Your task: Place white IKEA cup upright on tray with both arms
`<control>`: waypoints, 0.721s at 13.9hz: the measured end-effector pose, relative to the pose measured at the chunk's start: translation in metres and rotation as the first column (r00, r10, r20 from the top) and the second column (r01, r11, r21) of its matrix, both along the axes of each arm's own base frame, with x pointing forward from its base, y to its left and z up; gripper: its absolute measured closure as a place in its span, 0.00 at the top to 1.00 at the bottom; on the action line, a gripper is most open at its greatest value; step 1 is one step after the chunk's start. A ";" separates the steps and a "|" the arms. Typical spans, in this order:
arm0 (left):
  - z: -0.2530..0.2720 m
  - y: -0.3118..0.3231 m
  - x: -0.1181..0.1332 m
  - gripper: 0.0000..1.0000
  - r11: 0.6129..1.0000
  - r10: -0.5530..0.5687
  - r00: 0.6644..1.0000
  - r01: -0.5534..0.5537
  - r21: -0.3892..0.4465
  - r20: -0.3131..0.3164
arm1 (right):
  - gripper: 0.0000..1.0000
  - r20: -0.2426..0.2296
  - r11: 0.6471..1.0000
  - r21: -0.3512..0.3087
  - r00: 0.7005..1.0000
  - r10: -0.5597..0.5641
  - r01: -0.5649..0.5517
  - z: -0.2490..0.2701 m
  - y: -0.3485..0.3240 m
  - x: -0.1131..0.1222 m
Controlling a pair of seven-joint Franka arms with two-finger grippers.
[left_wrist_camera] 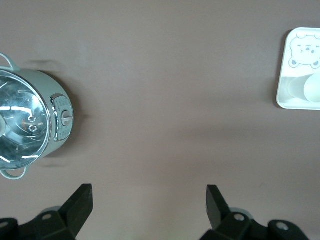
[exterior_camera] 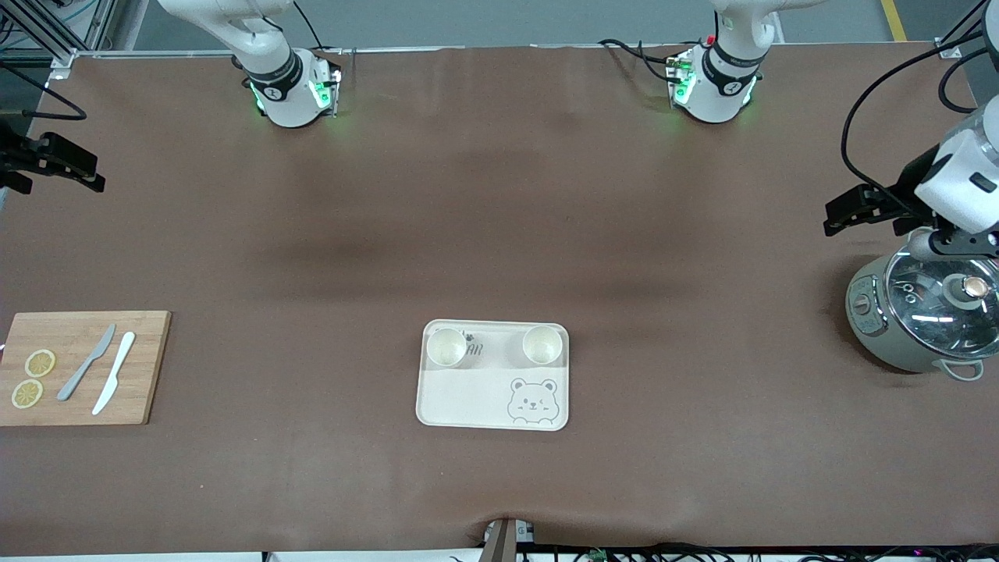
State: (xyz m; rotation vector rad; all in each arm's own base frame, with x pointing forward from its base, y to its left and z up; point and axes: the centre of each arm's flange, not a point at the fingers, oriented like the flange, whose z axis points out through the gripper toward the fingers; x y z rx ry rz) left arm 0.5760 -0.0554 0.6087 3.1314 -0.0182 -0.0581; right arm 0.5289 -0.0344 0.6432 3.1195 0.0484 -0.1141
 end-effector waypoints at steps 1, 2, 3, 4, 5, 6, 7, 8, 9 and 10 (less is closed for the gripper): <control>0.002 -0.002 -0.001 1.00 1.000 -0.003 1.000 0.003 0.001 0.003 | 1.00 -0.002 1.000 0.000 1.000 0.000 0.000 0.000 0.000 0.000; 0.003 -0.002 -0.002 1.00 1.000 -0.003 1.000 0.003 0.002 0.006 | 1.00 -0.002 1.000 0.000 1.000 0.000 0.000 0.000 0.000 0.000; 0.004 -0.001 -0.002 1.00 1.000 -0.001 1.000 0.001 0.002 0.007 | 1.00 -0.002 1.000 0.000 1.000 0.000 0.000 0.000 0.000 0.000; 0.005 0.000 -0.002 1.00 1.000 0.000 1.000 0.000 0.003 0.008 | 1.00 -0.002 1.000 0.000 1.000 0.000 0.000 0.000 0.000 0.000; 0.005 0.000 -0.002 1.00 1.000 0.000 1.000 0.000 0.003 0.009 | 1.00 -0.002 1.000 0.000 1.000 0.000 0.000 0.000 0.000 0.000; 0.005 0.000 -0.002 1.00 1.000 0.000 1.000 0.000 0.003 0.009 | 1.00 -0.002 1.000 0.000 1.000 0.000 0.000 0.000 0.000 0.000; 0.005 0.000 -0.003 1.00 1.000 -0.001 1.000 0.000 0.004 0.009 | 1.00 -0.001 1.000 0.000 1.000 0.000 0.000 0.000 0.000 0.000; 0.005 -0.001 -0.003 1.00 1.000 -0.002 1.000 0.002 0.005 0.009 | 1.00 -0.001 1.000 0.000 1.000 -0.001 0.001 0.000 -0.001 0.000; 0.005 -0.001 -0.003 1.00 1.000 -0.003 1.000 0.003 0.005 0.009 | 1.00 0.000 1.000 0.000 1.000 -0.001 0.001 0.000 -0.001 0.000; 0.006 -0.001 -0.003 1.00 1.000 -0.004 1.000 0.004 0.006 0.009 | 1.00 0.000 1.000 0.000 1.000 -0.001 0.001 0.000 -0.001 0.000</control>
